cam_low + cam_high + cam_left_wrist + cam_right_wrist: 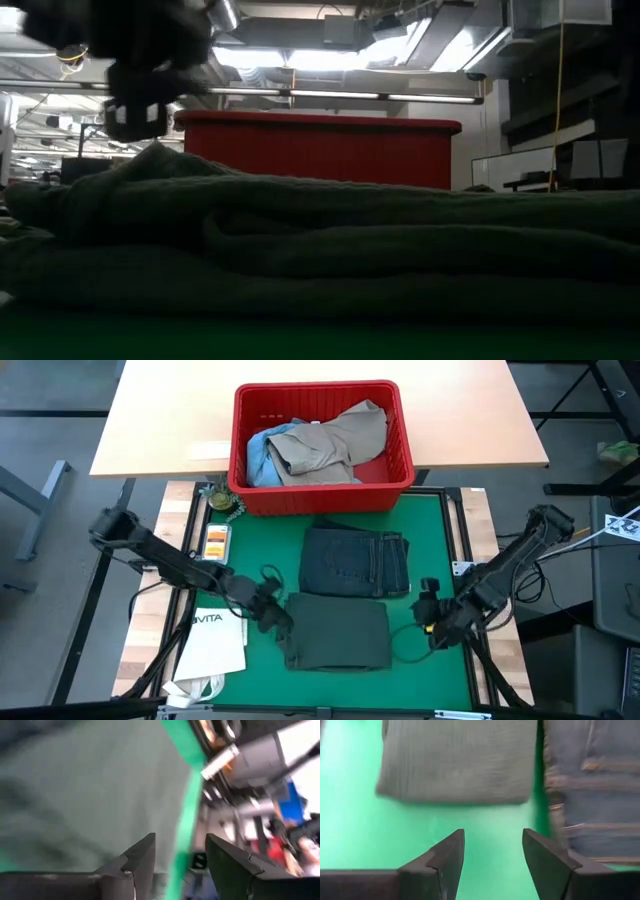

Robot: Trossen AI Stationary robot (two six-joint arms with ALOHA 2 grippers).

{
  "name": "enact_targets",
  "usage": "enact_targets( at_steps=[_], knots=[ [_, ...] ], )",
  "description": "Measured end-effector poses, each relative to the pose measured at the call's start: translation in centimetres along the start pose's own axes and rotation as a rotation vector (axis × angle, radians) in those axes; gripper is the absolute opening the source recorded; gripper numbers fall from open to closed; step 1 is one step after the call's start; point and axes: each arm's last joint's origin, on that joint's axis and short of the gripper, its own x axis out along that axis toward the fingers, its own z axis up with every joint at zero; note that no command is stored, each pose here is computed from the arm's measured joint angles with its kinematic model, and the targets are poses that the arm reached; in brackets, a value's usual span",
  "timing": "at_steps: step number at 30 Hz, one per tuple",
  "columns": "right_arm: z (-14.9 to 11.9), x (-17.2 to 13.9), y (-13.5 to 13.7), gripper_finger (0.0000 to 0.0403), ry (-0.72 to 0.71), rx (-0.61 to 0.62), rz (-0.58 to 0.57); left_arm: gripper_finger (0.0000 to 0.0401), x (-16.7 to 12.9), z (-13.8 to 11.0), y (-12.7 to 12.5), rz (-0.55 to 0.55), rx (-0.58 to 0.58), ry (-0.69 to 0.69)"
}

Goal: Fold Laundry from Bin
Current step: Stack the green shirt on top of the dark blue pants

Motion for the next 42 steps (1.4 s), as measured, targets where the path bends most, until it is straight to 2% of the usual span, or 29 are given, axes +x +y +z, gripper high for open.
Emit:
enact_targets(
  at_steps=[2, 5, 8, 11, 18, 21, 25, 32, 42],
  knots=[
    [-1.6, 1.4, -0.5, 0.0202, -0.074, 0.129, 0.073, 0.0165, -1.6, -0.7, 0.9, 0.042, -0.018, -0.076],
    [-3.3, 3.6, -0.8, 0.0202, -0.175, 0.271, 0.203, 0.0165, -3.1, -1.7, 1.9, 0.047, -0.042, -0.135],
    [-4.4, 5.5, -0.8, 0.0202, -0.266, 0.343, 0.318, 0.0165, -3.7, -2.8, 2.3, 0.038, -0.079, -0.119],
    [-4.8, 6.5, -0.7, 0.0202, -0.336, 0.377, 0.380, 0.0165, -3.7, -3.5, 2.3, 0.035, -0.064, -0.090],
    [-5.1, 7.2, -0.7, 0.0202, -0.334, 0.373, 0.337, 0.0165, -3.7, -4.1, 2.3, 0.050, -0.041, -0.110],
    [-5.2, 7.5, -0.7, 0.0202, -0.332, 0.422, 0.311, 0.0165, -3.8, -4.0, 2.5, 0.085, -0.050, -0.149],
    [-5.4, 8.3, -0.5, 0.0202, -0.286, 0.477, 0.293, 0.0165, -3.4, -4.2, 3.2, 0.143, -0.109, -0.167],
    [-5.8, 9.3, -0.3, 0.0202, -0.238, 0.490, 0.256, 0.0165, -1.5, -5.2, 4.7, 0.226, -0.227, -0.135],
    [-5.8, 10.3, 0.1, 0.0202, -0.221, 0.559, 0.256, 0.0165, 0.8, -6.4, 6.2, 0.253, -0.276, -0.061]
  ],
)
